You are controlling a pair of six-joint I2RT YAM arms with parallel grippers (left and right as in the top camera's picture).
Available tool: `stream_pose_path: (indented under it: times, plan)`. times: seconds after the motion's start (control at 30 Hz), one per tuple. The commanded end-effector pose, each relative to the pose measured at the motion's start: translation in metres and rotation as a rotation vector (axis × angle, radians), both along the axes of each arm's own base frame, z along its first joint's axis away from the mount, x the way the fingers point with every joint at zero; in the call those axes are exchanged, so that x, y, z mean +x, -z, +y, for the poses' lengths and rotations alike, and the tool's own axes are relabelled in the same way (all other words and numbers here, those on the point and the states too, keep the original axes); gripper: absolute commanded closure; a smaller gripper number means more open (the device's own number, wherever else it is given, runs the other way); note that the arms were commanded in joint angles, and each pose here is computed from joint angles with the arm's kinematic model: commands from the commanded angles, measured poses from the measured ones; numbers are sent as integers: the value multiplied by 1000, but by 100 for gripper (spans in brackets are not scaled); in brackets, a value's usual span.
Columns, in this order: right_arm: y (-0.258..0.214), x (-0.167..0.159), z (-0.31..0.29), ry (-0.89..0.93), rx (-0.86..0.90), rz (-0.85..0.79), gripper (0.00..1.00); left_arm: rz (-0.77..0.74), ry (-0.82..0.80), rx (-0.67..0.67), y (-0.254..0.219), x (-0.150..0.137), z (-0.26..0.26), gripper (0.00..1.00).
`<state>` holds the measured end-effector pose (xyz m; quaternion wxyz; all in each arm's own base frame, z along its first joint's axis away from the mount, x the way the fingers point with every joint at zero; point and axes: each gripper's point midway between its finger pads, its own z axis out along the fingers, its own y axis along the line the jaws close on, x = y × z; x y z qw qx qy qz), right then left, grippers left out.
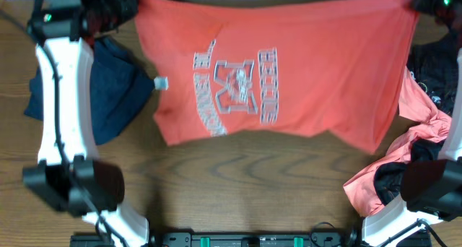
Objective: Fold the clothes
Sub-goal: 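Lift the red-orange shirt with both grippers and stretch it wide, then lay the stretched shirt flat on the table center with both grippers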
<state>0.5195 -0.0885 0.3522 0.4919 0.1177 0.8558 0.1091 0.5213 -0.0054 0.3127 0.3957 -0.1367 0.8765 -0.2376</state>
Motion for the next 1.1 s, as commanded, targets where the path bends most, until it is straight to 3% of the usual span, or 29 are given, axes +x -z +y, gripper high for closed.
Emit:
stream_pose_path:
  times: [0.0,0.2,0.33,0.5,0.77,1.07]
  plan:
    - [-76,-6,2,30,19,-196,99,-297,-14,53,-112,2,7,94]
    - [-152,-29,-18,133,-25,-350,99,-651,-68,48,-249,-29,19,94]
    - [-143,-44,-32,189,-62,-275,99,-601,-76,45,-251,-51,21,94]
    - [-75,-62,-39,213,-119,4,99,-238,-1,42,-167,-80,7,94]
    - [70,-114,-29,177,-61,560,99,422,188,61,-22,-155,-27,94]
    - [203,-191,-12,143,19,1038,99,942,249,104,107,-212,-36,94]
